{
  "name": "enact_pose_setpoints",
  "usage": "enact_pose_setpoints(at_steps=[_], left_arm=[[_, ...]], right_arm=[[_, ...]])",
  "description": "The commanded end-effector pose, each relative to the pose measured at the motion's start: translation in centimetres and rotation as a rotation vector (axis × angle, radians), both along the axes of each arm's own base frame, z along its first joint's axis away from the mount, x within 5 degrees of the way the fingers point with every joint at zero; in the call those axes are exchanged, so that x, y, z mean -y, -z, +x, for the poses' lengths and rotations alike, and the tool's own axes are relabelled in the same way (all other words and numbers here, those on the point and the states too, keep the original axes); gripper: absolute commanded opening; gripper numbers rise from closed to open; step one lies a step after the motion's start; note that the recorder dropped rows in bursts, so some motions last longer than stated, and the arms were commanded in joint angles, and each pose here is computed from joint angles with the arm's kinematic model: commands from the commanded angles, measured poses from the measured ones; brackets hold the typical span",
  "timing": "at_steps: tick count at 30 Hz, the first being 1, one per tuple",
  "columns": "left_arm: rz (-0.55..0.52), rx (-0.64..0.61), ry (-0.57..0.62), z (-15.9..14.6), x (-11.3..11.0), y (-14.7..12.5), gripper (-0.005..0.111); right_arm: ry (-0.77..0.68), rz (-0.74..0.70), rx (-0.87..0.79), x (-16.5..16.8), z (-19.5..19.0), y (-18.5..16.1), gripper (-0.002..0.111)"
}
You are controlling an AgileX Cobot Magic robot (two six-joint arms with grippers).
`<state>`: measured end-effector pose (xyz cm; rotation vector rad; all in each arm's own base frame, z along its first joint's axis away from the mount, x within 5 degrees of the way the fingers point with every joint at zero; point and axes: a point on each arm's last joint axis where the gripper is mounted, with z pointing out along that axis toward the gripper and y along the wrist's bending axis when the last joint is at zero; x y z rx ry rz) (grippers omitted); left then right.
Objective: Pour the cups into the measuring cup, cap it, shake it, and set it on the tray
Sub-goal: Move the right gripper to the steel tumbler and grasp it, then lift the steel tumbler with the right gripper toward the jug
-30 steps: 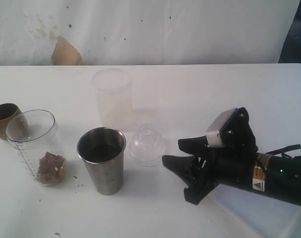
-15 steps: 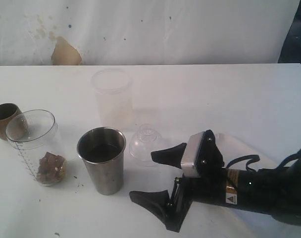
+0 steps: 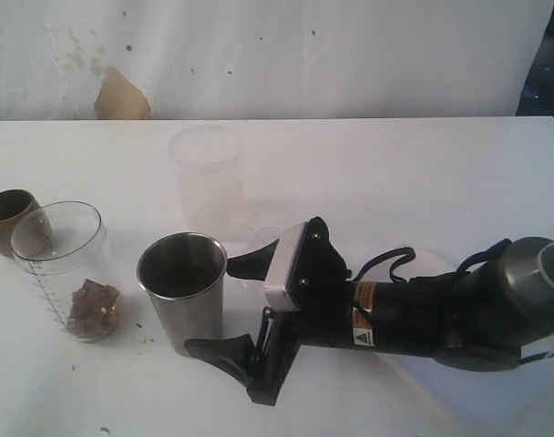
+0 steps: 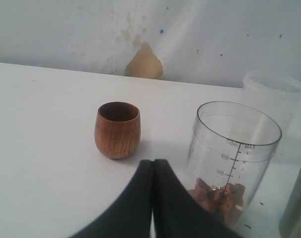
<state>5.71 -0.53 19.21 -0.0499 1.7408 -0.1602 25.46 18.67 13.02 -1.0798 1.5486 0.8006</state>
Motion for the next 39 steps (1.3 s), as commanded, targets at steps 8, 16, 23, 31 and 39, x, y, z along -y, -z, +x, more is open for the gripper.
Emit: enact_pose_setpoints(at_steps=[8, 16, 23, 31, 39], left_arm=[[0.008, -0.003, 0.004, 0.0, 0.0, 0.2, 0.0], [0.008, -0.003, 0.004, 0.0, 0.0, 0.2, 0.0], [0.008, -0.003, 0.004, 0.0, 0.0, 0.2, 0.0], [0.008, -0.003, 0.004, 0.0, 0.0, 0.2, 0.0], [0.008, -0.003, 0.004, 0.0, 0.0, 0.2, 0.0]], right_arm=[[0.049, 0.0, -0.072, -0.8, 1.9, 2.0, 0.088], [0.035, 0.067, -0.105, -1.7, 3.2, 3.6, 0.088], [0.024, 0.093, -0.089, -1.8, 3.3, 3.5, 0.088], [0.001, 0.083, -0.067, -3.0, 3.7, 3.3, 0.088], [-0.01, 0.04, -0.084, -4.0, 3.9, 4.5, 0.073]])
